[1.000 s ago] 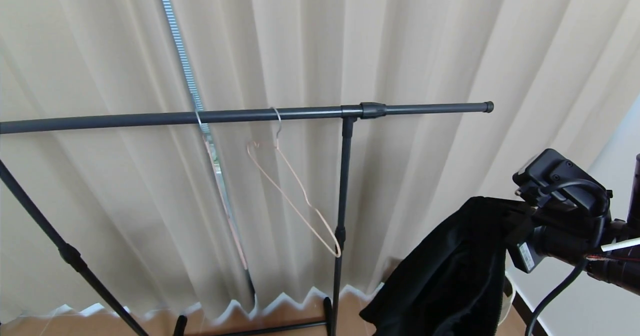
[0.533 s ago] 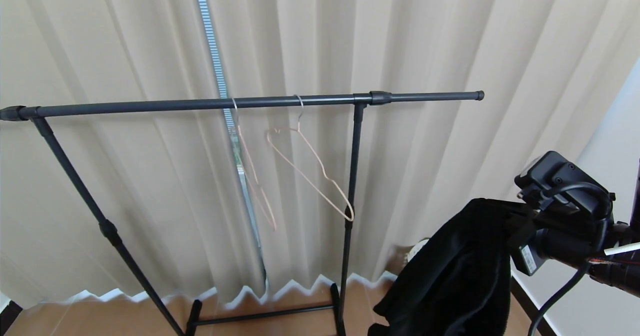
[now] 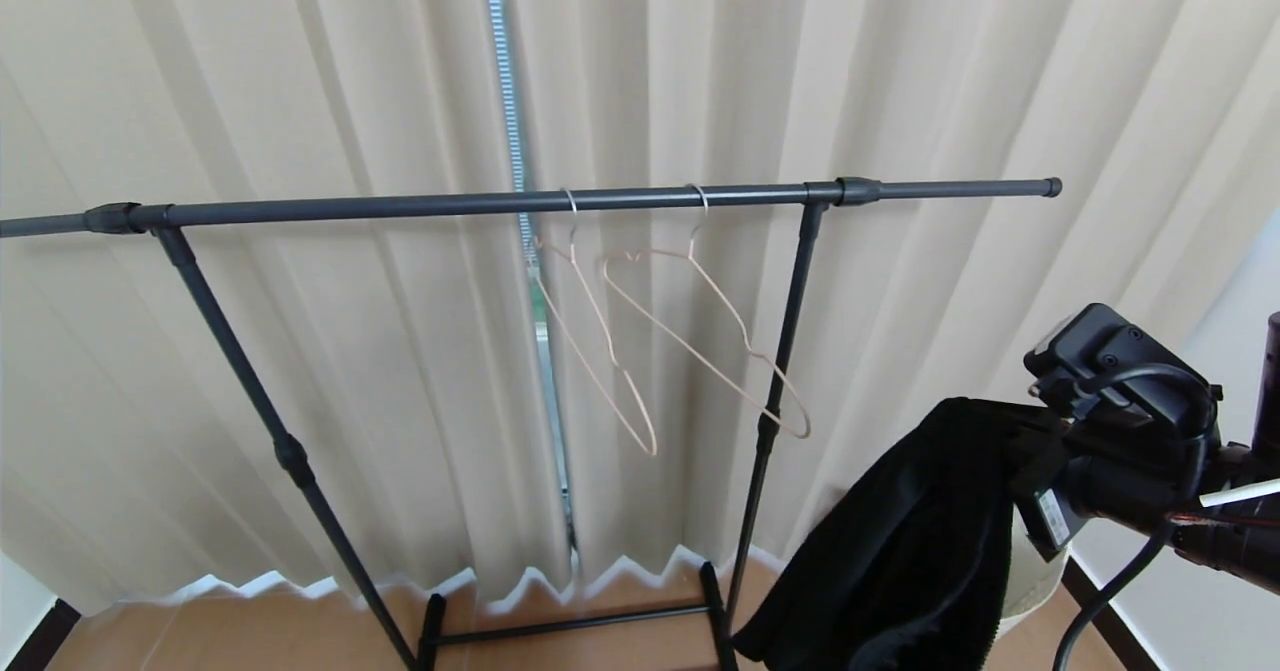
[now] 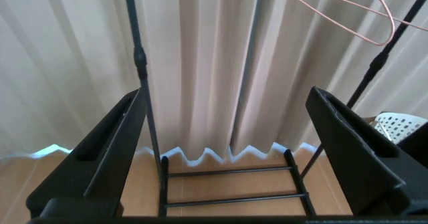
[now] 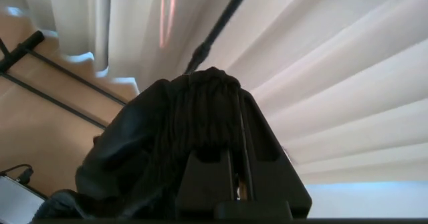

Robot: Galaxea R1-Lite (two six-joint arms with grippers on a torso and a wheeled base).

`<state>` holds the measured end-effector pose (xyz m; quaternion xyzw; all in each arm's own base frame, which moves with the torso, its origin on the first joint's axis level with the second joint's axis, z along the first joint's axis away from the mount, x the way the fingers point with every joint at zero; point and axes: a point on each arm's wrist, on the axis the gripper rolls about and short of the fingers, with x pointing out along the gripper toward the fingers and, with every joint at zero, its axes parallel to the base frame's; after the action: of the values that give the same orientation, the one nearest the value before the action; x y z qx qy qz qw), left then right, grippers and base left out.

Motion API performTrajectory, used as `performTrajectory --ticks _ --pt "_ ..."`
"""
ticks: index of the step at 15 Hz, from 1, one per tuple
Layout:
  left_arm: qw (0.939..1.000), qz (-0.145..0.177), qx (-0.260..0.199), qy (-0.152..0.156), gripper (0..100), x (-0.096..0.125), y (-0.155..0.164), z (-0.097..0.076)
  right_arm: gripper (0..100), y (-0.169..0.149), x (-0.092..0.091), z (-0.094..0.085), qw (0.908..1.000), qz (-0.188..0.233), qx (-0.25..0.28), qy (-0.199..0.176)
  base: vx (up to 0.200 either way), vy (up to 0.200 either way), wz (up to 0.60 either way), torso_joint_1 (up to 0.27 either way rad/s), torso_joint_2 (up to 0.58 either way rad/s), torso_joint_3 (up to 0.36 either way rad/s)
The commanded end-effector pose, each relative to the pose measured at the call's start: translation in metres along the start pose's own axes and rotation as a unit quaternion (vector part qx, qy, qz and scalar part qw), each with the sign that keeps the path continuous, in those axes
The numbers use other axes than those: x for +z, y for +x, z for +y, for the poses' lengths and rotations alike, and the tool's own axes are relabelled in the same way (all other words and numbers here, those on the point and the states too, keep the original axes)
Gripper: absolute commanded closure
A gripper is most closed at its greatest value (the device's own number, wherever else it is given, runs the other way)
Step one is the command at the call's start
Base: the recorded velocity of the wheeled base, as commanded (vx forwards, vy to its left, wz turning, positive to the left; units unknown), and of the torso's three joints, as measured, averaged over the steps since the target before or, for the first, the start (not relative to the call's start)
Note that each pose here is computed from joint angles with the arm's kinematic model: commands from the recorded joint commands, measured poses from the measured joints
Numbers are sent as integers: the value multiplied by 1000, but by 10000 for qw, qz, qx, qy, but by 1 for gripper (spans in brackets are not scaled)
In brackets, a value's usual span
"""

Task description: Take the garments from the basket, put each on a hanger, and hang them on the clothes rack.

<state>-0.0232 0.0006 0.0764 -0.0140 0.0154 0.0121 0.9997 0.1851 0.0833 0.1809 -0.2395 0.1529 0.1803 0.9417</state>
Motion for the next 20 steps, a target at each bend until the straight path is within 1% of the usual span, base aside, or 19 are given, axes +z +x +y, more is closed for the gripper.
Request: performTrajectory --ticks 1,2,4,8,12,15,16,18,20 --pt "10000 6 4 -3 0 0 0 0 100 1 0 0 10000 7 11 -6 0 200 0 2 2 2" --pt "10000 6 4 -11 0 0 0 0 100 1 0 0 10000 7 11 -6 0 200 0 7 2 2" --pt "10000 -2 4 -3 0 0 0 0 100 0 0 0 10000 0 8 -5 -200 200 0 5 5 5" --pt "10000 -2 11 -11 0 0 0 0 100 0 -1 0 10000 10 4 -6 -200 0 0 0 4 2" --pt "10000 -2 11 4 0 0 0 0 100 -8 0 -1 9999 -106 -35 3 0 0 0 0 0 0" --pt "10000 -10 11 27 0 0 0 0 100 -9 -2 2 9999 -102 29 -28 0 0 0 0 0 0" --pt "10000 13 -4 82 0 0 0 0 100 -6 -1 5 9999 -77 100 -54 0 0 0 0 0 0" --pt "9994 36 -20 343 0 -1 0 0 100 -3 -4 7 9999 15 137 -61 0 0 0 0 0 0" --pt "9991 82 -51 413 0 -1 1 0 100 -3 -2 9 9998 -32 203 -77 0 0 0 0 0 0"
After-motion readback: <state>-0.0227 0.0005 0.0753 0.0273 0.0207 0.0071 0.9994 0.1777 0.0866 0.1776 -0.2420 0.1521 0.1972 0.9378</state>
